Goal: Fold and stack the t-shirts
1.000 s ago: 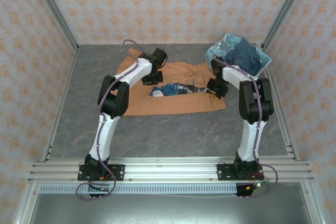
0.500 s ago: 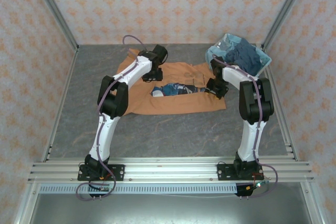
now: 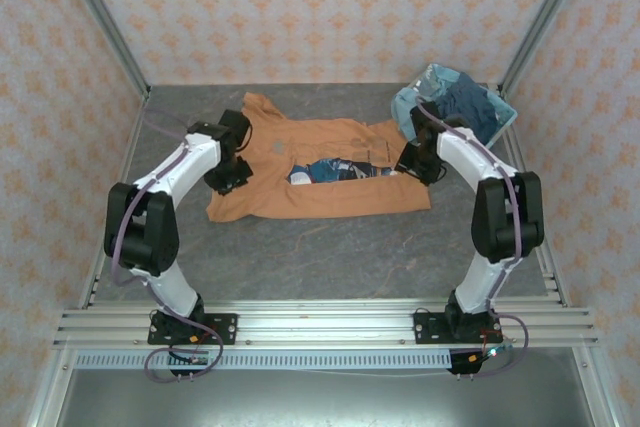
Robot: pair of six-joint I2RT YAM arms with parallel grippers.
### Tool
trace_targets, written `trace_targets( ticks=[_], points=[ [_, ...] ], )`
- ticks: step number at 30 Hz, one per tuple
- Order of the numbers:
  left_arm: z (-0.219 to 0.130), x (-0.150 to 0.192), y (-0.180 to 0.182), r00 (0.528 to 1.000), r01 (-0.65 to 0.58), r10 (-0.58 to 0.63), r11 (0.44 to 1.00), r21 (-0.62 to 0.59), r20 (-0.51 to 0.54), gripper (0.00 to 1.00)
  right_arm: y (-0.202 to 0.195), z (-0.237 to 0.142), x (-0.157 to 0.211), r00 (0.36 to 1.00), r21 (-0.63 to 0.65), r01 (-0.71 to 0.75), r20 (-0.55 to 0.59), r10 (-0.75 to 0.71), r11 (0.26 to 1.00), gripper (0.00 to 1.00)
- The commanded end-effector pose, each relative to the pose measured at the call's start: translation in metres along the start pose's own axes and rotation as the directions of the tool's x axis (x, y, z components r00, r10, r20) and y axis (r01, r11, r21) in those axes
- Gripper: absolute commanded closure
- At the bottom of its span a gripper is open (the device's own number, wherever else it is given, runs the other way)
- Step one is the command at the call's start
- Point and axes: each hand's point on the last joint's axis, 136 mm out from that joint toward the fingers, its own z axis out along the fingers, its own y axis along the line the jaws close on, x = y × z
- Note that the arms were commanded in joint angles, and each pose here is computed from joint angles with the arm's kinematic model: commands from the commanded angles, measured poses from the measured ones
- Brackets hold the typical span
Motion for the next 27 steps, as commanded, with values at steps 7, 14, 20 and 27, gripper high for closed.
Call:
trace_targets(
  ticks=[7,14,20,27],
  points=[
    [0.051,0.001,0.026,0.983,0.168,-0.173,0.982,-0.088,-0.056,0.81,-0.038,0.036,0.042,0.994,0.100,-0.015,-0.109,0.026,0.995,0.61],
    [0.068,-0.017,0.070,0.988,0.142,-0.152,0.951,-0.276,-0.015,0.85,-0.057,0.049,0.026,0.996,0.216,0.000,-0.084,0.018,0.976,0.63],
    [0.078,-0.014,0.080,0.990,0.118,-0.139,0.935,-0.335,-0.040,0.85,-0.068,0.061,0.044,0.984,0.272,0.026,-0.176,0.023,0.962,0.64],
    [0.062,0.005,0.101,0.982,0.165,-0.186,0.917,-0.364,-0.024,0.85,-0.079,0.052,0.085,0.964,0.314,0.048,-0.262,0.038,0.948,0.63]
  ],
)
